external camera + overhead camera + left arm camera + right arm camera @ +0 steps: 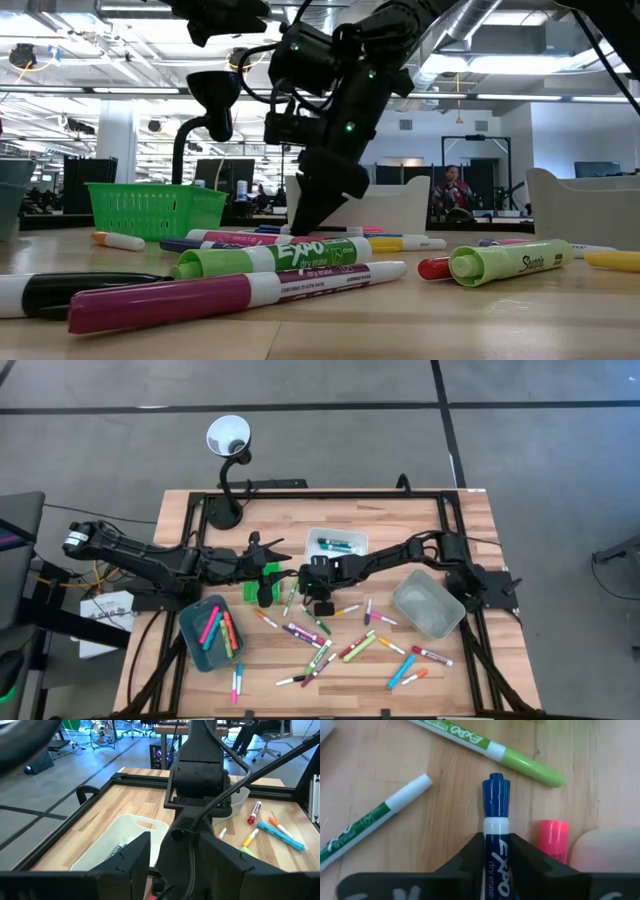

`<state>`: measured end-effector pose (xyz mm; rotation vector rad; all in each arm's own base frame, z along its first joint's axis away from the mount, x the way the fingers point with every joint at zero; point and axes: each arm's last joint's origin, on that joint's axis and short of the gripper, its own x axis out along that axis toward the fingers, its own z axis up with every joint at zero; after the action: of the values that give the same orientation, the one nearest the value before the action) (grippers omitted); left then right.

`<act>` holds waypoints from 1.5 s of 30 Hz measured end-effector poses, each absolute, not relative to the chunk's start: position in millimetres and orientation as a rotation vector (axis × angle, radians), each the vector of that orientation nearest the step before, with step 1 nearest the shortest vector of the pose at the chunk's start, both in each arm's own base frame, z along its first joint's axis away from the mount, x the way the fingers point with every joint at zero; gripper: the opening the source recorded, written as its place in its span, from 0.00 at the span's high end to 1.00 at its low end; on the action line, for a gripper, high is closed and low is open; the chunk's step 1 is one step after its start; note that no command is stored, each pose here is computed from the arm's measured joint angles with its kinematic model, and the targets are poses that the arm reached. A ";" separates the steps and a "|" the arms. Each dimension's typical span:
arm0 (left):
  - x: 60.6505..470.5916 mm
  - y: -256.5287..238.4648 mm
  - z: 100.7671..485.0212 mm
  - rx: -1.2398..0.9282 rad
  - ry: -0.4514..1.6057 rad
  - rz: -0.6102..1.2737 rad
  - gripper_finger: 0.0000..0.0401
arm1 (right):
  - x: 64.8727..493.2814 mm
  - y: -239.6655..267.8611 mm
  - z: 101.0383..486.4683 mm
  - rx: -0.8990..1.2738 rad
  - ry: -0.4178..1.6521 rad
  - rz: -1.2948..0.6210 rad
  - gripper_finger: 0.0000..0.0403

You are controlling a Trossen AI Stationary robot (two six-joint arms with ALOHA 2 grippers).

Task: Pick & Place Markers
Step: Put the big blue marker pen into the white bin, then put the big pink highlighter pen into the blue bin

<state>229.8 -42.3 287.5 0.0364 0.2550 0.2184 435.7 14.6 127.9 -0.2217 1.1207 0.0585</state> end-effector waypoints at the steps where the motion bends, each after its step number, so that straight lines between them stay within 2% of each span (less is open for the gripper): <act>1: 229.8 -42.3 287.5 0.036 0.255 0.218 0.59 | 435.6 14.1 127.9 -0.227 1.122 0.061 0.85; 8: 229.8 -42.3 287.5 0.037 0.255 0.218 0.59 | 432.4 17.3 144.6 -0.192 1.094 0.042 0.85; 13: 229.8 -42.2 288.9 0.031 0.243 0.219 0.59 | 416.1 18.7 190.2 -0.151 1.067 -0.046 0.84; 18: 229.8 -42.3 286.2 0.039 0.264 0.218 0.59 | 385.8 9.2 245.3 -0.261 1.014 -0.222 0.84; 21: 229.8 -42.4 286.4 0.035 0.261 0.218 0.59 | 365.6 -5.9 260.0 -0.233 0.965 -0.178 0.84; 24: 230.4 -43.4 285.7 0.007 0.264 0.187 0.59 | 349.9 -28.8 252.4 -0.137 0.837 -0.097 0.84; 28: 235.4 -46.7 280.8 0.001 0.285 0.119 0.59 | 329.8 -63.1 216.2 -0.052 0.772 -0.125 0.84; 32: 247.8 -46.8 273.4 0.027 0.282 0.125 0.59 | 330.6 -80.2 191.3 -0.015 0.712 -0.143 0.84; 39: 273.7 -40.4 235.5 0.063 0.425 0.169 0.59 | 344.8 -87.3 156.8 -0.009 0.837 -0.128 0.82; 45: 288.5 -37.2 207.4 0.009 0.517 0.170 0.59 | 354.9 -89.0 155.6 -0.015 0.927 -0.110 0.67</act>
<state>288.5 -37.2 207.4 0.0092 0.5167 0.1700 354.9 -89.0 155.6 -0.0148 0.9275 -0.1099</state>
